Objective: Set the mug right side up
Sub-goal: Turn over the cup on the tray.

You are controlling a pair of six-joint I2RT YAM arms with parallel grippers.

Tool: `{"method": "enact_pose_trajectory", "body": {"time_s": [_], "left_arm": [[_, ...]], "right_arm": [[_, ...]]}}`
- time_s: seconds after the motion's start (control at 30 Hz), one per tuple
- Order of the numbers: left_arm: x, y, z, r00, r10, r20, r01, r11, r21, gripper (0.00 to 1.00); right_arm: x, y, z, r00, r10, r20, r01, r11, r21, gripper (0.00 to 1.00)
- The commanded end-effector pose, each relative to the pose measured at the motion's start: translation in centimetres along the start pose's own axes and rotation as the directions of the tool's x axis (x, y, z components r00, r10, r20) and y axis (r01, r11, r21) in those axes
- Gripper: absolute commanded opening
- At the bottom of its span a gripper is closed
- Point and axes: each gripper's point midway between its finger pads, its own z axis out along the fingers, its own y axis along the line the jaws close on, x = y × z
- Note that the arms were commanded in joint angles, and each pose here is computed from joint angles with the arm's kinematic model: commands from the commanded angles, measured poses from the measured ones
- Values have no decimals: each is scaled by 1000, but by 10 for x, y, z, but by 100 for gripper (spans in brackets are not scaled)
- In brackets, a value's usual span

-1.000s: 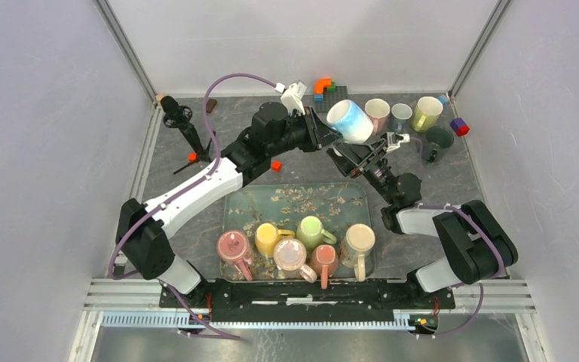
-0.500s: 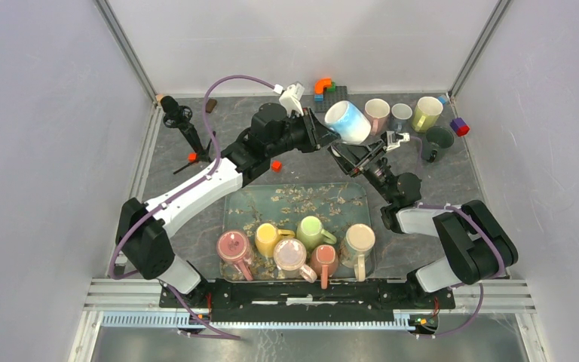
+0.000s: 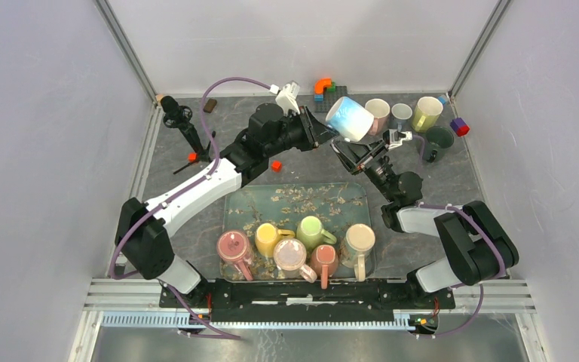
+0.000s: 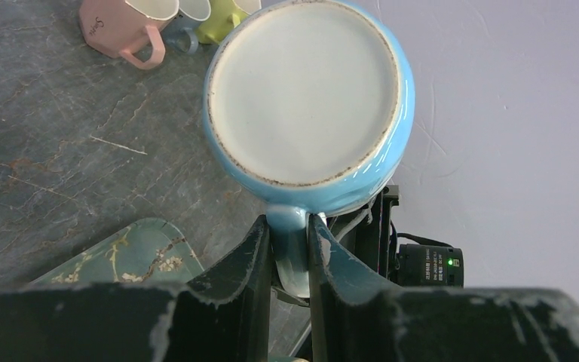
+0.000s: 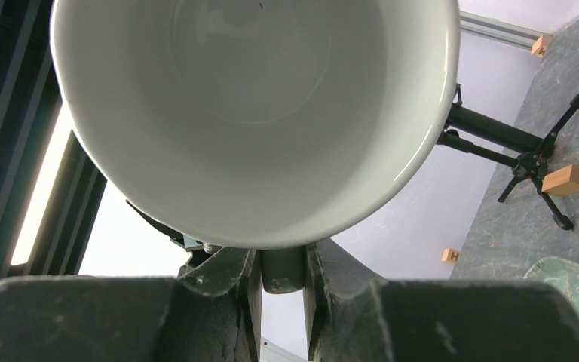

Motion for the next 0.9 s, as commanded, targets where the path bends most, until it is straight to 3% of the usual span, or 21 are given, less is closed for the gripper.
{"method": "enact_pose_trajectory", "body": {"time_s": [0.0,0.4,0.73,0.87], "left_arm": [[-20,-61,-18,997,38,66,-50,979,197,3],[-19,-53,-23,995,78,68,-88,984,155,55],[-19,-42,-33,989,119,87,-128,987,102,89],[-22,-40,-43,982,152,109,-161,984,76,99]], "right_arm": [[7,111,-18,982,-183,55,188,874,-449,0],[7,104,-16,968,-241,72,249,887,-389,0],[8,86,-8,939,-338,57,340,899,-277,0],[8,76,-6,920,-391,40,390,895,-219,0]]}}
